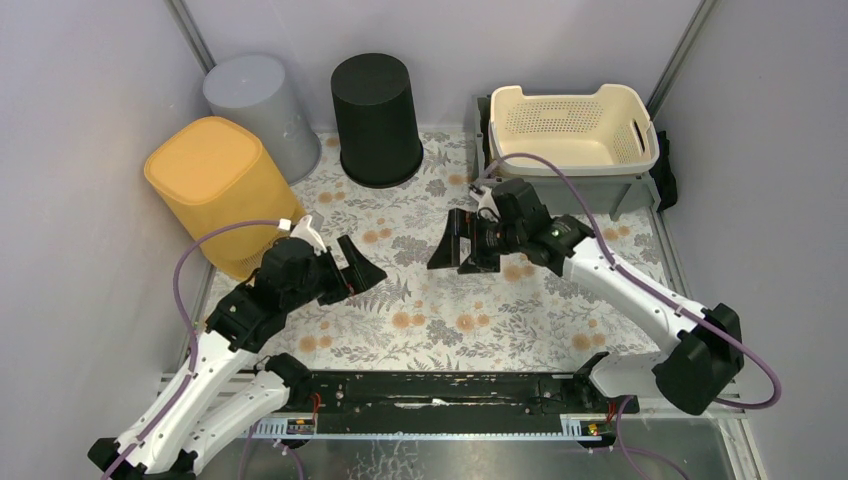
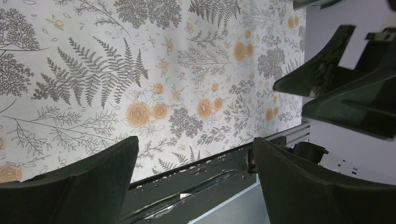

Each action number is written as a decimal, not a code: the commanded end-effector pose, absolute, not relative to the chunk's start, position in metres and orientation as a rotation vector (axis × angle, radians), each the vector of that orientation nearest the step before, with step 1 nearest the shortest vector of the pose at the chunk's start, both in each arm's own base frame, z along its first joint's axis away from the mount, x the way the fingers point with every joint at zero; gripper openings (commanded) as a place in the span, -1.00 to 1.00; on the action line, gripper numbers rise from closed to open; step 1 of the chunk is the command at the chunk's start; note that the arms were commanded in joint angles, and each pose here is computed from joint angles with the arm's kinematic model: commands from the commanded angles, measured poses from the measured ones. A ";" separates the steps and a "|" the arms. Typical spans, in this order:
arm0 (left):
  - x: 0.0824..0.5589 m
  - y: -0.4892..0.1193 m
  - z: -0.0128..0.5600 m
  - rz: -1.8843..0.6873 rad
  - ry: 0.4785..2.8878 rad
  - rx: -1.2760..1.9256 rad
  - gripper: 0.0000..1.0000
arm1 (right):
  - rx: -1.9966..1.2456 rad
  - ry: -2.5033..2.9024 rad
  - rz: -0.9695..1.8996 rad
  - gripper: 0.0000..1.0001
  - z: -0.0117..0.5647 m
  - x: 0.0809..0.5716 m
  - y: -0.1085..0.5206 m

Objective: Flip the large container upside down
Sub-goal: Pick up the container from the container.

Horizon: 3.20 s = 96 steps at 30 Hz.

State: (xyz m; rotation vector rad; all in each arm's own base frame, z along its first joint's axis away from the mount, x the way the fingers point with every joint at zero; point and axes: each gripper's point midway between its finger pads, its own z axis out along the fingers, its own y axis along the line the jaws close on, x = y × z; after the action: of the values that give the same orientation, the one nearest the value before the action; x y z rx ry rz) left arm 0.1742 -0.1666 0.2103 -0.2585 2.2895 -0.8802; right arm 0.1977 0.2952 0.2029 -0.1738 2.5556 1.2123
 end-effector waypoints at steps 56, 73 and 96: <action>0.170 -0.174 0.221 -0.922 2.290 -0.169 1.00 | -0.156 2.551 -0.111 0.09 0.156 0.510 0.150; 0.167 -0.172 0.217 -0.910 2.308 -0.181 1.00 | -0.057 2.506 -0.014 0.22 0.144 0.538 0.153; 0.171 -0.175 0.217 -0.911 2.320 -0.187 1.00 | -0.073 2.490 -0.006 -1.00 0.154 0.539 0.146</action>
State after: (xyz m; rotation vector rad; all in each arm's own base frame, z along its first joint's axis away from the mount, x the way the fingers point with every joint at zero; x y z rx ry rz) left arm 0.1650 -0.1715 0.1952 -0.2053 2.3889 -0.8768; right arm 0.5340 0.1672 0.1543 -0.1340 2.4864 0.0491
